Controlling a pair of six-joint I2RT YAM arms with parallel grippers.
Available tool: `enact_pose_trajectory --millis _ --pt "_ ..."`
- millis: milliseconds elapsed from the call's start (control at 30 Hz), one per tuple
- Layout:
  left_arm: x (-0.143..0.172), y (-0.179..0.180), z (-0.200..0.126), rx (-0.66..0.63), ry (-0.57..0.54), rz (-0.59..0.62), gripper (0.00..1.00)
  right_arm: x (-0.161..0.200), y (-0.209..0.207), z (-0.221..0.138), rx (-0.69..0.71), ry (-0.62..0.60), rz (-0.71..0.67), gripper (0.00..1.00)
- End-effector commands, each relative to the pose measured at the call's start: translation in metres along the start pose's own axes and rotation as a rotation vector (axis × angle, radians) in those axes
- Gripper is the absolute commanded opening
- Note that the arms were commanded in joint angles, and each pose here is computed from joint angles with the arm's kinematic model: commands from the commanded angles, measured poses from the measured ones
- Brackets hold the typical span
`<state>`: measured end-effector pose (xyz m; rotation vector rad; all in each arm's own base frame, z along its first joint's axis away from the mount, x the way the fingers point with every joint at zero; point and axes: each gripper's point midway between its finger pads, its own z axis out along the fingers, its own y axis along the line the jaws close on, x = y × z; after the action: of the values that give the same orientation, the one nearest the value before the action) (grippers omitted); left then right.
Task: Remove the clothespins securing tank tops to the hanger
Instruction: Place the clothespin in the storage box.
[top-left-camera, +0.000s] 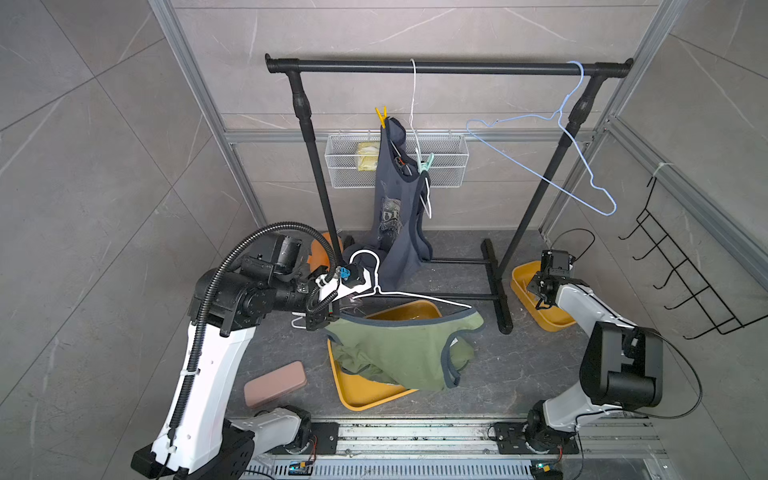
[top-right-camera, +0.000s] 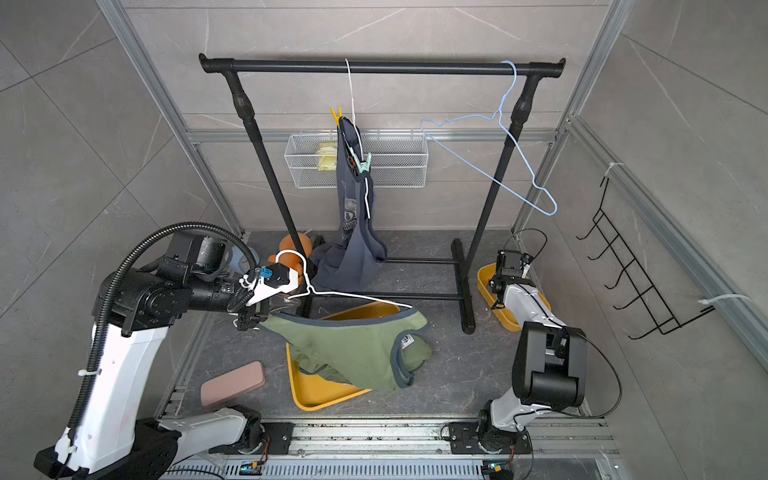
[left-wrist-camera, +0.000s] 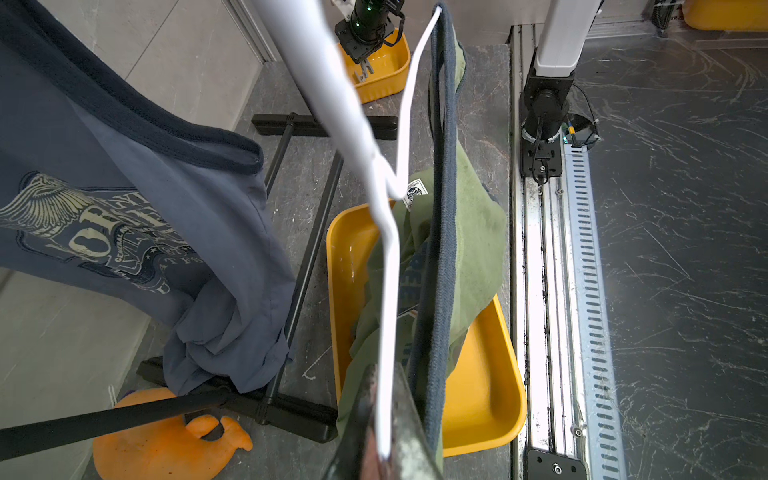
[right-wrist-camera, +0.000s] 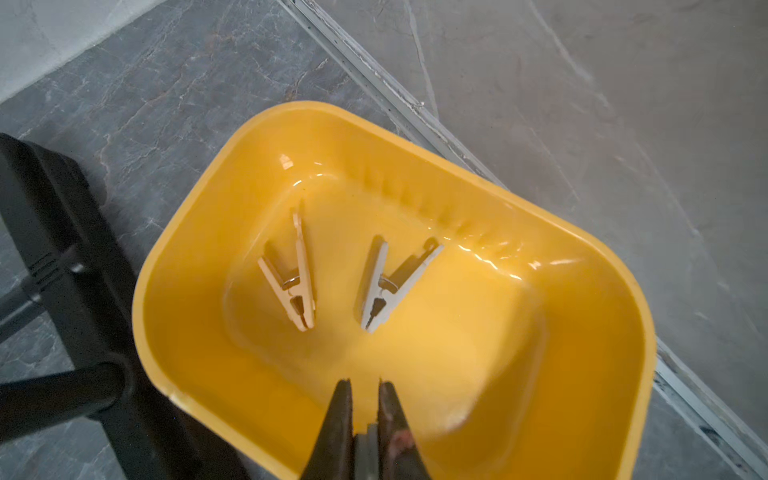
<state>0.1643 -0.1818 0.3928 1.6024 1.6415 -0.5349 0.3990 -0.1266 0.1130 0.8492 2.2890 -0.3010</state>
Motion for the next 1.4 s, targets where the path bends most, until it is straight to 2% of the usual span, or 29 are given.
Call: enact_pose_trajectory --millis 0,67,300,500,667,867,1167,1267,1367 --pt "-0.013 -0.004 -0.003 0.023 -0.057 0.035 0.0 -0.014 0.009 0.005 -0.029 -0.011 0.033 0.0" --pt "-0.013 -0.005 -0.002 0.028 -0.06 0.033 0.0 -0.01 0.01 0.012 -0.025 0.008 0.028 0.01" --pt "-0.011 -0.004 0.001 0.036 -0.059 0.026 0.0 0.002 0.011 0.033 -0.013 0.068 0.013 0.16" --pt "-0.007 -0.004 0.005 0.046 -0.055 0.014 0.0 0.006 0.013 0.039 -0.032 0.092 0.029 0.42" --pt "-0.007 -0.003 0.007 0.046 -0.057 0.01 0.0 -0.001 0.014 0.035 -0.063 0.089 0.044 0.48" --pt "-0.01 0.001 0.009 0.045 -0.067 0.007 0.0 -0.011 0.015 -0.002 -0.139 0.062 0.081 0.48" --pt "-0.013 0.005 0.01 0.036 -0.085 -0.004 0.0 0.048 0.03 -0.068 -0.429 0.151 0.085 0.44" --pt "-0.012 0.006 0.011 0.037 -0.082 -0.013 0.0 0.065 0.038 -0.09 -0.522 0.2 0.042 0.42" --pt "-0.01 0.006 0.01 0.023 -0.072 -0.012 0.0 0.076 0.041 -0.123 -0.591 0.179 -0.036 0.41"
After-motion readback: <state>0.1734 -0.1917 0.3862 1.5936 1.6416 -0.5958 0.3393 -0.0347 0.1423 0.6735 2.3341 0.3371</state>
